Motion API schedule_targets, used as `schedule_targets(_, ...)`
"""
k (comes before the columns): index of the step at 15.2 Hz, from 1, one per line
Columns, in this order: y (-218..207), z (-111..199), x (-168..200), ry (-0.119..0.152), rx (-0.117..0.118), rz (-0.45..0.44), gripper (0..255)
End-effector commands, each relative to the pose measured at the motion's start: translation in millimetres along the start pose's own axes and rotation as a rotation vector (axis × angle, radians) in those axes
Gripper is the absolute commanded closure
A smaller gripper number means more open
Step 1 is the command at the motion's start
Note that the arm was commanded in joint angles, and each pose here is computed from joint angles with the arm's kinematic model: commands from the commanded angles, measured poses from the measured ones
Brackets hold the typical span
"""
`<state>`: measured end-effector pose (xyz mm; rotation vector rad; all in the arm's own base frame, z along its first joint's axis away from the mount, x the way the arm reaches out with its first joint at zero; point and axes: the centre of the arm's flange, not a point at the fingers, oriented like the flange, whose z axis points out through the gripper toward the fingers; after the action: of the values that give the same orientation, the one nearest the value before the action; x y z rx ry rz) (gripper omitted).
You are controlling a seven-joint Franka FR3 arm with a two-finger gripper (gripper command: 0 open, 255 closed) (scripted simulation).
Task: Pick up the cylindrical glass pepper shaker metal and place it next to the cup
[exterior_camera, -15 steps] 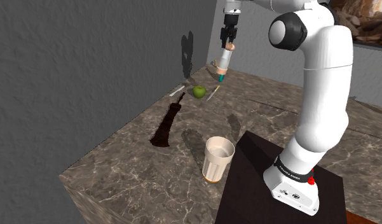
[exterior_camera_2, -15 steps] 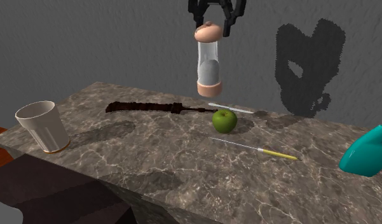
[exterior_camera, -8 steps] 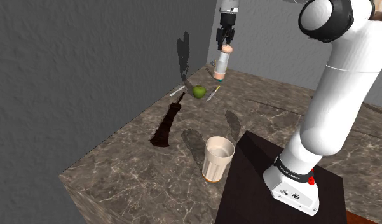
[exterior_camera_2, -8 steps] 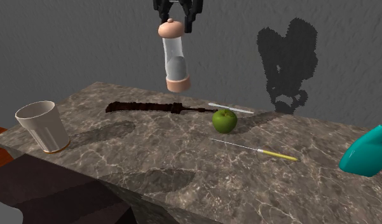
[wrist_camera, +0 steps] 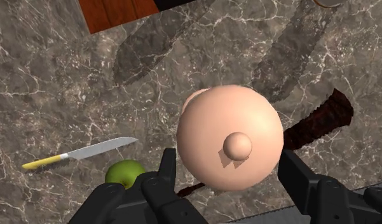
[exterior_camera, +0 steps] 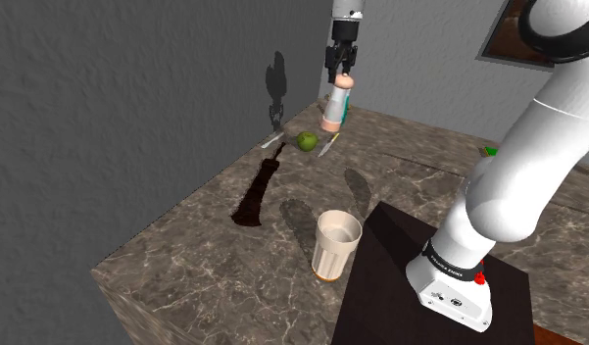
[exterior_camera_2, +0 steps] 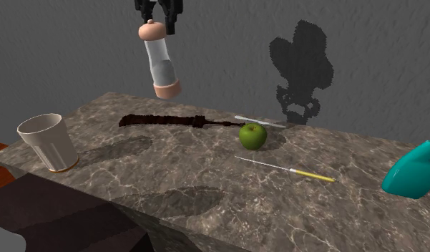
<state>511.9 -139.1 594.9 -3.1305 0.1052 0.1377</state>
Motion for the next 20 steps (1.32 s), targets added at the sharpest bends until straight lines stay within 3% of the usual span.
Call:
schedule_targets(1,-25.5,2.6,-8.6,0.000,-0.001,0.001,255)
schedule_targets(20,-262.3,9.8,-90.9,0.000,-0.001,0.001,255)
